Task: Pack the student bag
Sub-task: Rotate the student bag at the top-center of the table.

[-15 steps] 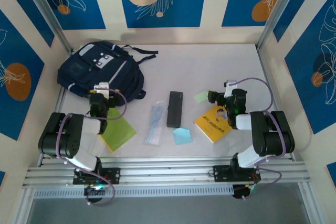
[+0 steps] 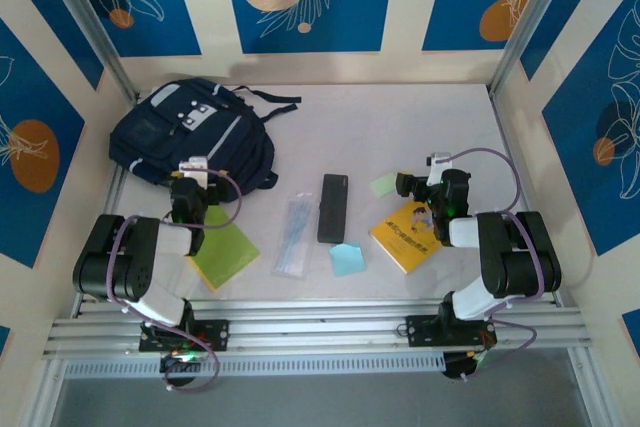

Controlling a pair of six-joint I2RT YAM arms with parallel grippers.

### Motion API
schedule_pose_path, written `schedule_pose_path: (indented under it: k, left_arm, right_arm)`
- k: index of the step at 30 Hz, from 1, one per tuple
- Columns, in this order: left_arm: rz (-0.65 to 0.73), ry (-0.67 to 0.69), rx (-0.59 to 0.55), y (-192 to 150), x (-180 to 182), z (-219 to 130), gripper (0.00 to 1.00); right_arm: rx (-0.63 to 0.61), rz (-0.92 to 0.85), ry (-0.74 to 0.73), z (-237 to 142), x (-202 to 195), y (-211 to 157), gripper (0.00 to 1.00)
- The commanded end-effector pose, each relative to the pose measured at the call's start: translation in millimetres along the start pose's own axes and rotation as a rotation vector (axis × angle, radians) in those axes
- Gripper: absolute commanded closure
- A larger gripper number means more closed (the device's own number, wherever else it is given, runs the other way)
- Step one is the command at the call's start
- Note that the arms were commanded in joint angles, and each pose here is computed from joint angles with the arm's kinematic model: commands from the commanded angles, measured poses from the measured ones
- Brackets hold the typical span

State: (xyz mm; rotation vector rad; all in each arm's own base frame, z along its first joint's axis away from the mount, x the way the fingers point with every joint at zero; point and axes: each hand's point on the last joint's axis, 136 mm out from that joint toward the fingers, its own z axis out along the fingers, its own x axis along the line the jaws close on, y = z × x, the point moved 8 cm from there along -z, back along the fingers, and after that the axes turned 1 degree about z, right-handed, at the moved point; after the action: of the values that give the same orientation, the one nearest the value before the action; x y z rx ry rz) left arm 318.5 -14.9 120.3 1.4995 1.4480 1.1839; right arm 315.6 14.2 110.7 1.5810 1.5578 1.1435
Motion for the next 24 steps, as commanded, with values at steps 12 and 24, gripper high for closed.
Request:
schedule_pose_path:
  k: [12, 24]
  left_arm:
    - [0.003, 0.007, -0.005, -0.9, -1.3, -0.1, 0.00]
    - [0.037, -0.018, -0.035, 16.6, -4.3, -12.6, 0.00]
  right_arm:
    - [-0.052, -0.009, 0.020, 1.8, 1.0, 14.7, 0.01]
    - [-0.028, -0.025, -0.006, -0.5, 5.8, 28.7, 0.01]
